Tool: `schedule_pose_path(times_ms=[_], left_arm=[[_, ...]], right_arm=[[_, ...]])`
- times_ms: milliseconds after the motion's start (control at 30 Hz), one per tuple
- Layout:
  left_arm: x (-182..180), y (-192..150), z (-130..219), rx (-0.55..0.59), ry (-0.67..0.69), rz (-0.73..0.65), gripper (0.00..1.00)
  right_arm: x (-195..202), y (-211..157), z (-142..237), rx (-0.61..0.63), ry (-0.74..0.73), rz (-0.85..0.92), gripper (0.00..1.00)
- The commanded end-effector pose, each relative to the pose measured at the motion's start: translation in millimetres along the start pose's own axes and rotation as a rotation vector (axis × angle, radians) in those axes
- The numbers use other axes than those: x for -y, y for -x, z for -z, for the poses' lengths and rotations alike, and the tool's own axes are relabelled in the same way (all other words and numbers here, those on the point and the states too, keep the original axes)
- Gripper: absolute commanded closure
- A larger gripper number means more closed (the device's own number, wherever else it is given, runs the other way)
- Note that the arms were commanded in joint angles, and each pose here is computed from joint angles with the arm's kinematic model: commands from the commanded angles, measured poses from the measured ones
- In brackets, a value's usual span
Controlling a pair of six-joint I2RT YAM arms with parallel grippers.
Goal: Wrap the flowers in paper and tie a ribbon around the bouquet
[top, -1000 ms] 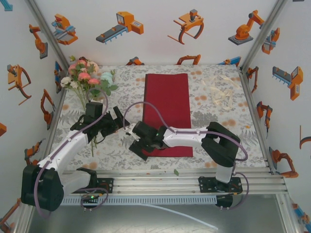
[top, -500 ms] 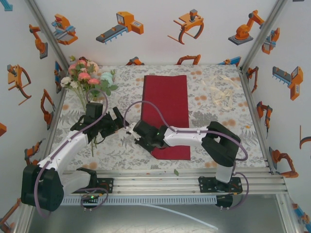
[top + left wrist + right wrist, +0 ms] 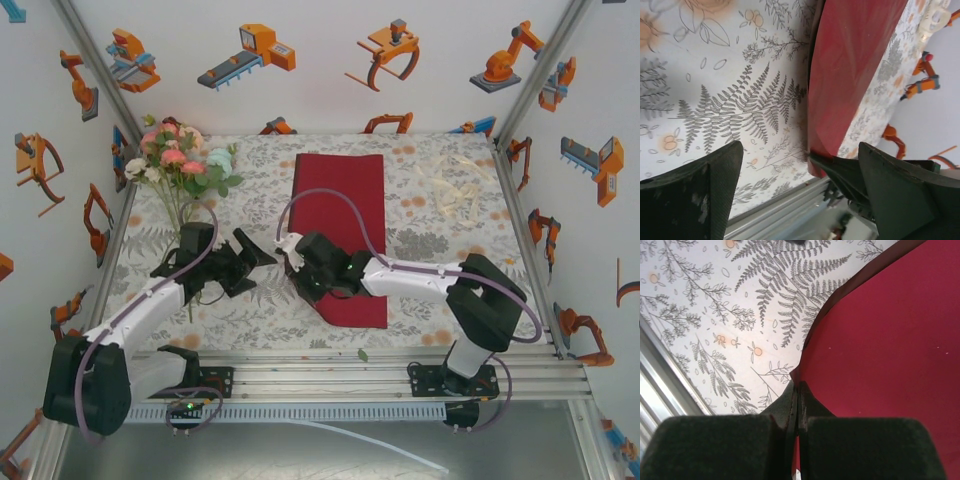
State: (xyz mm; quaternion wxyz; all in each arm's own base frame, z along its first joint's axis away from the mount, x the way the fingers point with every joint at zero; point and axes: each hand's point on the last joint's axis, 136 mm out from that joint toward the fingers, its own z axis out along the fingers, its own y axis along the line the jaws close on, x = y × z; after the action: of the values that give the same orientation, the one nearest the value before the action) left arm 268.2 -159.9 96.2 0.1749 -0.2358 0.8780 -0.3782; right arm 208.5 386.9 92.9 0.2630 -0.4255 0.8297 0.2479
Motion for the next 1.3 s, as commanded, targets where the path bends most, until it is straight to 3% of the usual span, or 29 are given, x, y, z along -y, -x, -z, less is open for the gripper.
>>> schedule_pose_path(times_ms=[0,133,233,433,600,700,733,867,1000,1167,1267], left_arm=[[24,6,-12,-0.007,-0.144,0.162,0.2],[16,7,-30,-0.016,-0.127,0.221,0.3],[7,4,-41,-0.018,-0.095,0.242,0.47],[2,-6,-60,-0.078,-0.076,0.258,0.65],[-7,-11,-65,-0.088,-0.054,0.286,0.98],[-11,-8,-61,-0.066,-0.025,0.272,1.0],[-12,-7,-59,-0.057,-0.007,0.258,1.0],[-25,5,-50,-0.005,0.082,0.207,1.0],[-36,17,-47,0.011,0.065,0.251,1.0],[-40,21,-47,0.016,0.082,0.23,1.0],[-48,28,-42,0.032,0.103,0.218,1.0]], right_arm=[[-8,14,8,0.061,0.05,-0.024,0.99],[-6,18,10,0.076,0.047,-0.03,0.99],[-7,22,11,0.094,0.058,-0.035,0.99],[-5,23,13,0.104,0.058,-0.05,0.99],[0,23,13,0.109,0.045,-0.077,0.98],[11,23,18,0.114,0.006,-0.113,0.82],[15,22,21,0.121,-0.007,-0.13,0.81],[36,13,41,0.163,-0.038,-0.205,0.87],[46,-3,56,0.184,-0.054,-0.251,0.97],[58,-14,72,0.208,-0.094,-0.297,1.0],[91,-31,93,0.216,-0.231,-0.402,1.0]])
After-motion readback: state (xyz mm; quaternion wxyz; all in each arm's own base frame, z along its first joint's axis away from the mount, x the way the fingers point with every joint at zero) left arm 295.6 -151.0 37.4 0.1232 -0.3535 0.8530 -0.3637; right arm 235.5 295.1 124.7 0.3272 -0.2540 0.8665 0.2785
